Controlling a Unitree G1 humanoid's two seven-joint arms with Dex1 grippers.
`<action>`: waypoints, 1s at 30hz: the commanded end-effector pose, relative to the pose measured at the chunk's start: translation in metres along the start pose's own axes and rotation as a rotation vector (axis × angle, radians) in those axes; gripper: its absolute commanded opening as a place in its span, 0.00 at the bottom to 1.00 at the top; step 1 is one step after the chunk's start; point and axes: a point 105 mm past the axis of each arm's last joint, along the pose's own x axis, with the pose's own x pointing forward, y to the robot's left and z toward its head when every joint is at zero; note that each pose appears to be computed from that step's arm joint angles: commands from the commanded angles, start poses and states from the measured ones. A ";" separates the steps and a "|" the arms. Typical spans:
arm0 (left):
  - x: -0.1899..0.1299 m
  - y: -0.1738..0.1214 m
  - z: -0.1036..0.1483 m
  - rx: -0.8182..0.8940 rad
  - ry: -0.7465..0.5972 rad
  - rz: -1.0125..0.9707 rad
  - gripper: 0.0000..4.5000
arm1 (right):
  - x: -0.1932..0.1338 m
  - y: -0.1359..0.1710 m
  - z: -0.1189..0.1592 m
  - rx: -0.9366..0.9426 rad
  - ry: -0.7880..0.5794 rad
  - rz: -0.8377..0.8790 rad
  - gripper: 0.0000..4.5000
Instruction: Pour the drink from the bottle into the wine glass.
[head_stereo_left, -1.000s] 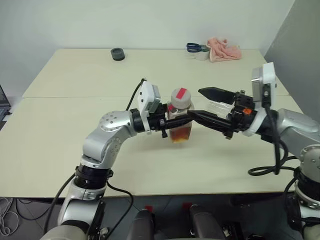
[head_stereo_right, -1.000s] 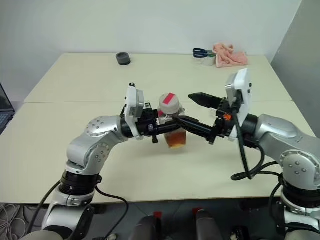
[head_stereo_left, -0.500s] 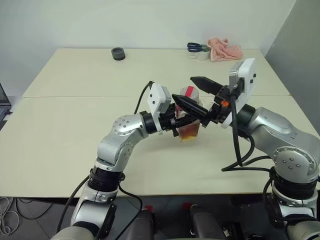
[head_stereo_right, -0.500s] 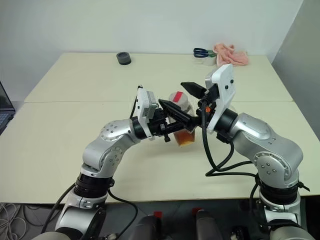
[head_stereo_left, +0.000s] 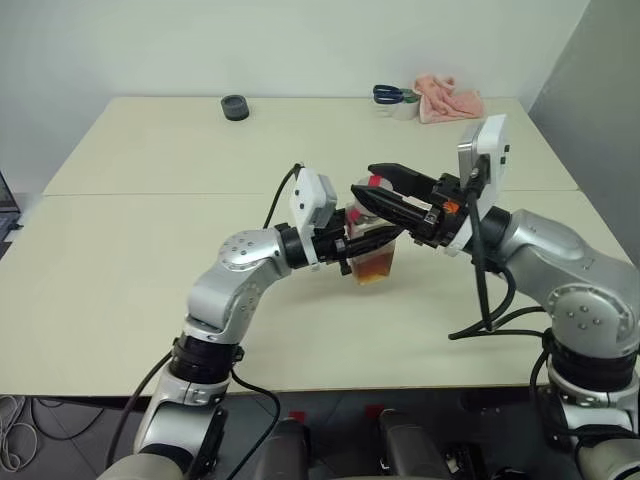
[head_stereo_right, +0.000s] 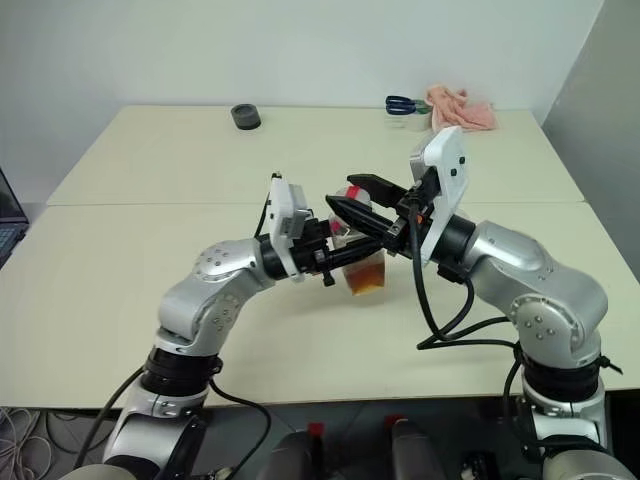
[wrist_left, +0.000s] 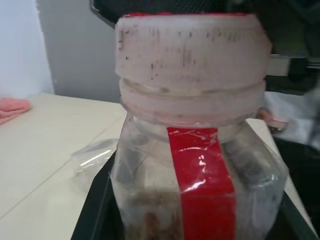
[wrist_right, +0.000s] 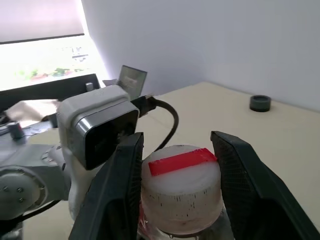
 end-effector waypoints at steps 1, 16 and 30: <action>0.001 -0.052 0.028 -0.009 -0.043 -0.326 0.38 | -0.002 0.018 0.021 -0.031 -0.013 0.273 0.40; -0.006 -0.043 0.030 -0.016 -0.018 -0.241 0.38 | -0.029 -0.002 0.024 0.005 0.040 0.214 1.00; -0.001 -0.012 0.012 0.023 -0.028 -0.011 0.38 | -0.027 0.010 0.013 -0.009 -0.029 0.008 1.00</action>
